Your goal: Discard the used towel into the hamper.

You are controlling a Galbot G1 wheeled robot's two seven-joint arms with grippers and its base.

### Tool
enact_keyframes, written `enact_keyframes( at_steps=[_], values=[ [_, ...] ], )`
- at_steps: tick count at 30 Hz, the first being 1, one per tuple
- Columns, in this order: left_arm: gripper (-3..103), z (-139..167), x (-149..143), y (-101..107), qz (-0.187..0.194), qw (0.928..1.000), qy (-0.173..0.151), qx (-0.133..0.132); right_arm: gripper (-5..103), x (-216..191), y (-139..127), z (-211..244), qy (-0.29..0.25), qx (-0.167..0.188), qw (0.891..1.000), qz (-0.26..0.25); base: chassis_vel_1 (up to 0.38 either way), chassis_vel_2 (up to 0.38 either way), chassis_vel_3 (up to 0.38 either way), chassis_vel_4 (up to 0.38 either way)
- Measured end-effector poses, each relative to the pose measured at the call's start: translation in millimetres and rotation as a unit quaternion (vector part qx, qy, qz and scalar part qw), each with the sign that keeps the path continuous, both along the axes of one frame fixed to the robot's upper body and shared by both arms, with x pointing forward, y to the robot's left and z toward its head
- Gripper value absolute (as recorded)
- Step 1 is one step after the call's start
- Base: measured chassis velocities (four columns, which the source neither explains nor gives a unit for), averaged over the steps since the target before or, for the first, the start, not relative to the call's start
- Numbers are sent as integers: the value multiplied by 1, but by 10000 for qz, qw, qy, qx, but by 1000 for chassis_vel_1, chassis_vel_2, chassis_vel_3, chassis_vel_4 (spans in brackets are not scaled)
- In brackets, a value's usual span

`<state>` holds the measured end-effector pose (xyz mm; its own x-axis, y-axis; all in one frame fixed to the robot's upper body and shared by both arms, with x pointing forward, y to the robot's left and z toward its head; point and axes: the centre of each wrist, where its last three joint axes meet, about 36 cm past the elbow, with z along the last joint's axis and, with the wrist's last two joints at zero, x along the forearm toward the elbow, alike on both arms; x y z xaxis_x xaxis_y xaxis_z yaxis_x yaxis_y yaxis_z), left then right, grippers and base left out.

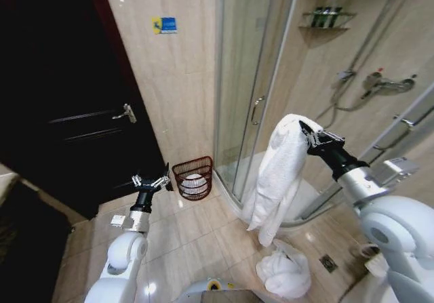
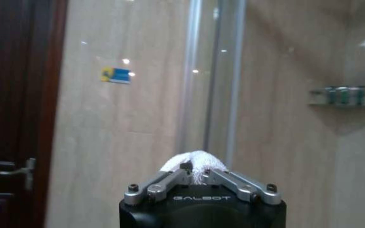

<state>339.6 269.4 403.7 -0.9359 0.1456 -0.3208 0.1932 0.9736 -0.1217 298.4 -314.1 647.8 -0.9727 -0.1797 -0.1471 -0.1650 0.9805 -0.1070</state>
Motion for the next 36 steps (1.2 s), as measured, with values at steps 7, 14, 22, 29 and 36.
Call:
enact_keyframes(
  at_steps=[7,14,22,29,36],
  values=[
    [100,-1,0,-1,-12,10000,9,17,2,1,1,2,31,73,10000,61,128,125,116,118],
    [100,0,-2,-3,-25,10000,6,55,2,0,0,2,33,127,9999,53,135,138,125,127],
    [100,-3,-2,-4,18,10000,-86,38,2,-1,-1,0,21,82,10000,-50,122,123,123,119],
    [100,-3,-2,-4,43,9998,-170,9,2,0,0,-1,-26,-6,9999,-127,60,58,36,43],
    [100,-4,-3,-6,21,9999,-164,-2,2,0,1,-1,-41,-44,9999,-143,14,21,-30,-21]
  ],
)
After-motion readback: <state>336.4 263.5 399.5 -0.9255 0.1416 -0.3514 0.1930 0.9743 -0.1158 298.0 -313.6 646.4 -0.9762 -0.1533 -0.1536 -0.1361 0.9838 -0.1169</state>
